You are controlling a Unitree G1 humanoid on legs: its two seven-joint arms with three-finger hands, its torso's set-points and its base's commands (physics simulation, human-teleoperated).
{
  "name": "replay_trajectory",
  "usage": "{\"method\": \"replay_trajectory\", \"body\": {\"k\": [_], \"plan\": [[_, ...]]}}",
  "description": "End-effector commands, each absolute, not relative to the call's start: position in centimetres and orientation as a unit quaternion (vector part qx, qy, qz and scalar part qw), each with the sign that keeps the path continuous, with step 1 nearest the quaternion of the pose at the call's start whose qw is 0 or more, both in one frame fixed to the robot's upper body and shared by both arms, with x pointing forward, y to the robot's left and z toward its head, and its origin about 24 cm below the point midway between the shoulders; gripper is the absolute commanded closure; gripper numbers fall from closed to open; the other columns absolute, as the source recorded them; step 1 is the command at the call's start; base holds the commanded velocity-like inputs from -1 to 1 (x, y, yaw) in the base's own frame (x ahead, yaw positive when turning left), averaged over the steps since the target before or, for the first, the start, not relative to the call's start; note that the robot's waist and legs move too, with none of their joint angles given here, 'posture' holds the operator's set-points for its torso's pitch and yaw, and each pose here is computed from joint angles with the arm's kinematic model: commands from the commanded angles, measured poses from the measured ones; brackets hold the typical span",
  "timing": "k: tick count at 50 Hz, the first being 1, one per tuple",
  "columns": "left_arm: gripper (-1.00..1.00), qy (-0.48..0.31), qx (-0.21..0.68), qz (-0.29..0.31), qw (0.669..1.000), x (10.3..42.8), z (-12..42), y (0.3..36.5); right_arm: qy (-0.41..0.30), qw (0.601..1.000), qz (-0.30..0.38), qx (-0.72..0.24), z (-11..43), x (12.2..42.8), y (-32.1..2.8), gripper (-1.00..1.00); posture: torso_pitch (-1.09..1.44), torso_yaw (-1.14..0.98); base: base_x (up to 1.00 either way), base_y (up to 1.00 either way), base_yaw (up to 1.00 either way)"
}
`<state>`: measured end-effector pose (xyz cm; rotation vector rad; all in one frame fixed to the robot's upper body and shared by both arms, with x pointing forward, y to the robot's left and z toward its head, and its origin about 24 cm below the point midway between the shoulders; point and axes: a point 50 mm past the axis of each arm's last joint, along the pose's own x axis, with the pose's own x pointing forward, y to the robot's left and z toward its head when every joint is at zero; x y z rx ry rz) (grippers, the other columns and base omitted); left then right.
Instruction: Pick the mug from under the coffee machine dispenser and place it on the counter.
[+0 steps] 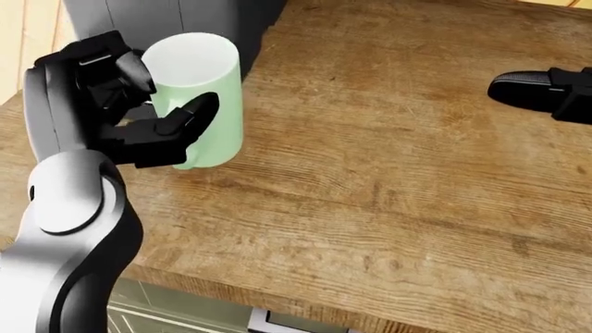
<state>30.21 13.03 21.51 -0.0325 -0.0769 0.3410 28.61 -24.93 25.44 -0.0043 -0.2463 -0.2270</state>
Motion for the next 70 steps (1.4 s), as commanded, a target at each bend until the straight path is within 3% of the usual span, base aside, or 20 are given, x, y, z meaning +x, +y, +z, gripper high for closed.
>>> {"method": "replay_trajectory", "body": {"k": [1, 16, 45, 48, 50, 53, 59, 70], "plan": [[1.0, -0.082, -0.025, 0.164, 0.983, 29.8, 23.2, 12.9, -0.167, 0.979, -0.115, -0.008, 27.1, 28.0, -24.9, -1.0, 0.0, 0.0, 0.0, 0.0, 0.0], [1.0, -0.073, -0.037, 0.13, 0.988, 27.8, 23.1, 10.7, -0.168, 0.979, -0.116, -0.008, 27.5, 28.1, -25.1, -1.0, 0.0, 0.0, 0.0, 0.0, 0.0], [1.0, -0.052, -0.022, 0.116, 0.992, 27.7, 19.8, 10.0, -0.17, 0.979, -0.115, -0.009, 27.6, 27.9, -25.0, -1.0, 0.0, 0.0, 0.0, 0.0, 0.0], [0.83, -0.051, -0.023, 0.114, 0.992, 27.7, 19.8, 9.9, -0.17, 0.979, -0.115, -0.009, 27.5, 27.9, -25.0, -1.0, 0.0, 0.0, 0.0, 0.0, 0.0], [0.36, -0.05, -0.023, 0.113, 0.992, 27.6, 19.7, 10.0, -0.17, 0.979, -0.114, -0.009, 27.5, 27.9, -25.0, -1.0, 0.0, 0.0, 0.0, 0.0, 0.0], [-0.16, -0.049, -0.022, 0.114, 0.992, 27.6, 19.7, 9.9, -0.17, 0.979, -0.114, -0.009, 27.5, 27.9, -25.0, -1.0, 0.0, 0.0, 0.0, 0.0, 0.0], [-0.21, -0.051, -0.02, 0.114, 0.992, 27.6, 19.9, 9.9, -0.17, 0.979, -0.114, -0.01, 27.5, 27.9, -24.9, -1.0, 0.0, 0.0, 0.0, 0.0, 0.0], [0.0, -0.052, -0.016, 0.11, 0.992, 27.6, 19.9, 9.9, -0.171, 0.979, -0.115, -0.01, 27.7, 27.9, -25.0, -1.0, 0.0, 0.0, 0.0, 0.0, 0.0]]}}
